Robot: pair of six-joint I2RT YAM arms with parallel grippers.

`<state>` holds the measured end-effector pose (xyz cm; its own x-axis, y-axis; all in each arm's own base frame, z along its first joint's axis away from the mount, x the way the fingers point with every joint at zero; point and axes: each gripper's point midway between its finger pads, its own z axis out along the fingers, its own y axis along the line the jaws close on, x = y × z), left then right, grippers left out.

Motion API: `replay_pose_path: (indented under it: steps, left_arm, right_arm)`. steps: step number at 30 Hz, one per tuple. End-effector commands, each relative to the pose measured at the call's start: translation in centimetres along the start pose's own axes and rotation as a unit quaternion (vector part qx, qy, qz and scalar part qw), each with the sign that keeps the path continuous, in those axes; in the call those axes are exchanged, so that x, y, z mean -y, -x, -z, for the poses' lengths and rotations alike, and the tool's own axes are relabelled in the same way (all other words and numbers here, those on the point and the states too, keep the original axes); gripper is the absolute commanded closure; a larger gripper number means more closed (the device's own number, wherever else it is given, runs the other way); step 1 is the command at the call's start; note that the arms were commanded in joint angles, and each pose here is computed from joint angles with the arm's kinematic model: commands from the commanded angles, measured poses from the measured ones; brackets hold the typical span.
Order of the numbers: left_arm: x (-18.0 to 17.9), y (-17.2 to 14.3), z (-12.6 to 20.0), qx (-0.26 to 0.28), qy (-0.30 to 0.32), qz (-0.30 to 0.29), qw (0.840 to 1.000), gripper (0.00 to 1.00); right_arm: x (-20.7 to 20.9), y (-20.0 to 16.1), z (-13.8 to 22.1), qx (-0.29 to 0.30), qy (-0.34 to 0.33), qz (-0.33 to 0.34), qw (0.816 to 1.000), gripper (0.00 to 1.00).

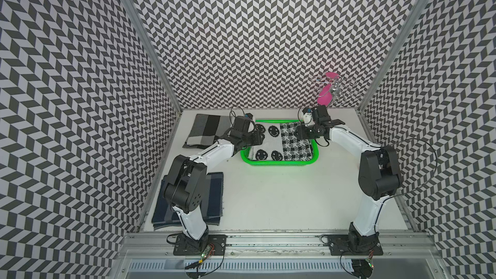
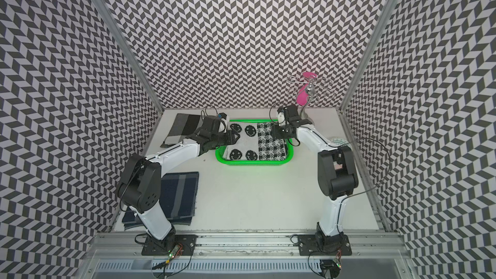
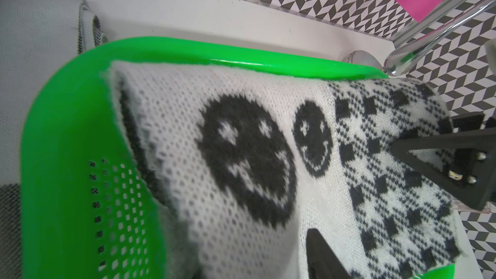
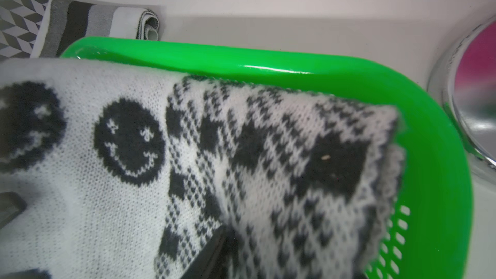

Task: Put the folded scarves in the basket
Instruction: Place the scarf in the basket.

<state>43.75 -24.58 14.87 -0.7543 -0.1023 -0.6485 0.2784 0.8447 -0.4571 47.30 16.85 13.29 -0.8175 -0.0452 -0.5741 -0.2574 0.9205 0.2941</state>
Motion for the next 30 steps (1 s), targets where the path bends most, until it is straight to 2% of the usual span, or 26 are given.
replay_pose_path:
  steps: [1,4,10,15,17,19,21,24,27,30]
  left_arm:
    - [-0.1,1.4,0.8,0.012,0.005,-0.012,1.0,0.55]
    - [-0.7,1.2,0.9,0.009,0.019,-0.01,1.0,0.54]
    - [-1.3,5.0,5.0,0.059,0.076,-0.037,0.995,0.51]
    - [-2.2,4.8,5.6,0.051,0.1,-0.043,0.993,0.49]
    - [-1.4,5.2,6.1,0.069,0.081,-0.038,0.994,0.49]
    - [0.5,5.6,6.7,0.086,0.036,-0.033,0.995,0.49]
    - [3.0,5.8,6.7,0.092,-0.025,-0.028,0.995,0.5]
    - [5.6,5.2,5.6,0.086,-0.061,-0.03,0.994,0.51]
    - [5.8,3.6,3.3,0.053,-0.088,-0.016,0.995,0.52]
    - [4.1,1.8,1.0,0.025,-0.063,-0.01,0.998,0.52]
  right_arm:
    - [-0.2,2.0,1.8,0.031,-0.008,0.011,0.999,0.46]
    - [0.5,0.8,1.2,0.009,-0.024,0.011,1.0,0.46]
    - [2.4,2.2,4.3,0.037,-0.08,-0.003,0.996,0.45]
    - [1.8,2.9,5.7,0.04,-0.078,-0.003,0.996,0.45]
    - [1.4,3.1,6.3,0.043,-0.076,-0.001,0.996,0.45]
    - [0.7,3.3,6.7,0.049,-0.06,-0.003,0.997,0.45]
    - [-0.7,3.5,6.7,0.06,-0.022,-0.004,0.998,0.47]
    - [-3.0,3.2,6.4,0.062,0.043,-0.008,0.997,0.53]
    - [-4.6,2.7,5.6,0.065,0.097,-0.011,0.993,0.59]
    - [-3.6,1.7,3.7,0.05,0.083,-0.014,0.995,0.61]
